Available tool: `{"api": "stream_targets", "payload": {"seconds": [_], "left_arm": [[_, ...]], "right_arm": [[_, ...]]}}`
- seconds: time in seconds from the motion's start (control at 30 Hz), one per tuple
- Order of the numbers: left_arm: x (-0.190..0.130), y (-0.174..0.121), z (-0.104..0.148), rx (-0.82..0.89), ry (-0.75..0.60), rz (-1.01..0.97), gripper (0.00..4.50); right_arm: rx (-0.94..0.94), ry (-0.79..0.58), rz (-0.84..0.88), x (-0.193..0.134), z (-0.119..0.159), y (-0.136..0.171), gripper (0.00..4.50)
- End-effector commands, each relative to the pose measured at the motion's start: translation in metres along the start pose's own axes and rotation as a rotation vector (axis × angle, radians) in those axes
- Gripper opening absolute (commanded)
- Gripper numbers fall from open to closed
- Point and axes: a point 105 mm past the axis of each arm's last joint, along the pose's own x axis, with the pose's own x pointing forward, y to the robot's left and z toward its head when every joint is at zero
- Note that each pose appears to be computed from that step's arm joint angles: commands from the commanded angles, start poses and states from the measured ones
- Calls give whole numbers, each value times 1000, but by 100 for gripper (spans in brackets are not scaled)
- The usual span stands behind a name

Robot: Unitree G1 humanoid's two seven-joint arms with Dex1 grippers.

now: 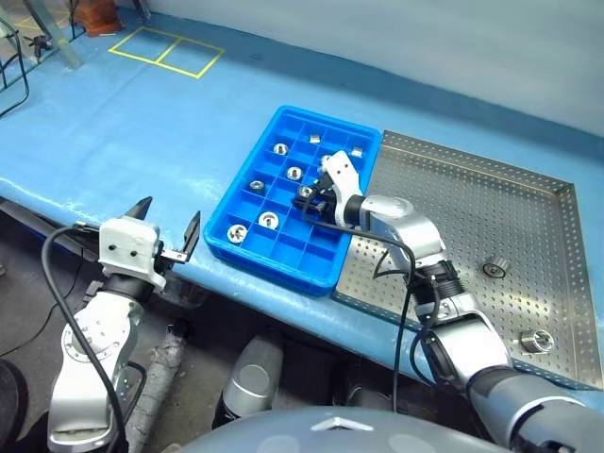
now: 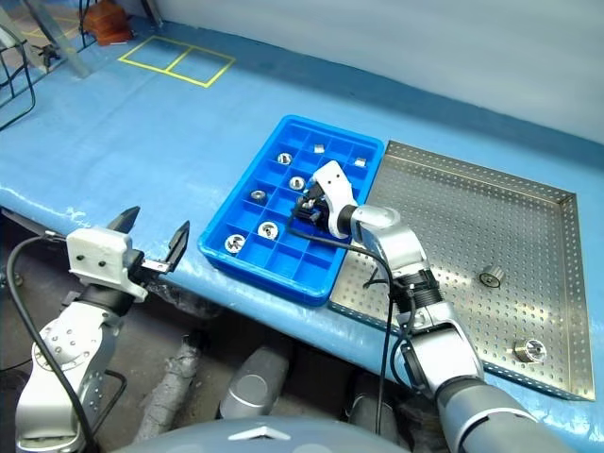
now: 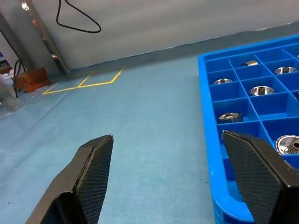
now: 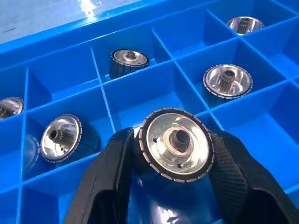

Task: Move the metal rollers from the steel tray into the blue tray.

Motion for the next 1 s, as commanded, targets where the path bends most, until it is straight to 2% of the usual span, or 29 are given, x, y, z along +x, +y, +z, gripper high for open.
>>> {"api": "stream_targets", "payload": {"seconds": [0.03, 0.1, 0.2, 0.33, 0.47, 0.6, 0.73, 0.83, 1.0], "left_arm": [[5, -3, 8, 27, -31, -27, 405], [10, -7, 11, 21, -48, -48, 405], [23, -19, 16, -18, -88, -90, 405], [46, -53, 11, -60, -104, -232, 405], [63, -86, 9, -101, -125, -367, 405], [71, -102, 14, -122, -156, -426, 405], [75, -113, 13, -127, -158, -474, 405], [78, -113, 11, -129, -154, -489, 405], [82, -116, 13, -133, -160, -513, 405]], "right_arm": [[-11, 25, -25, -8, -9, -2, 347], [3, -59, -46, -16, 0, -5, 414], [11, -155, -133, -31, 10, -16, 414], [19, -218, -301, -66, 10, -39, 414], [41, -169, -412, -105, -7, -53, 414], [67, -146, -484, -130, -15, -59, 414], [119, -85, -657, -156, -33, -80, 414], [178, -93, -697, -163, -37, -83, 414], [208, -71, -653, -148, -39, -78, 414]]}}
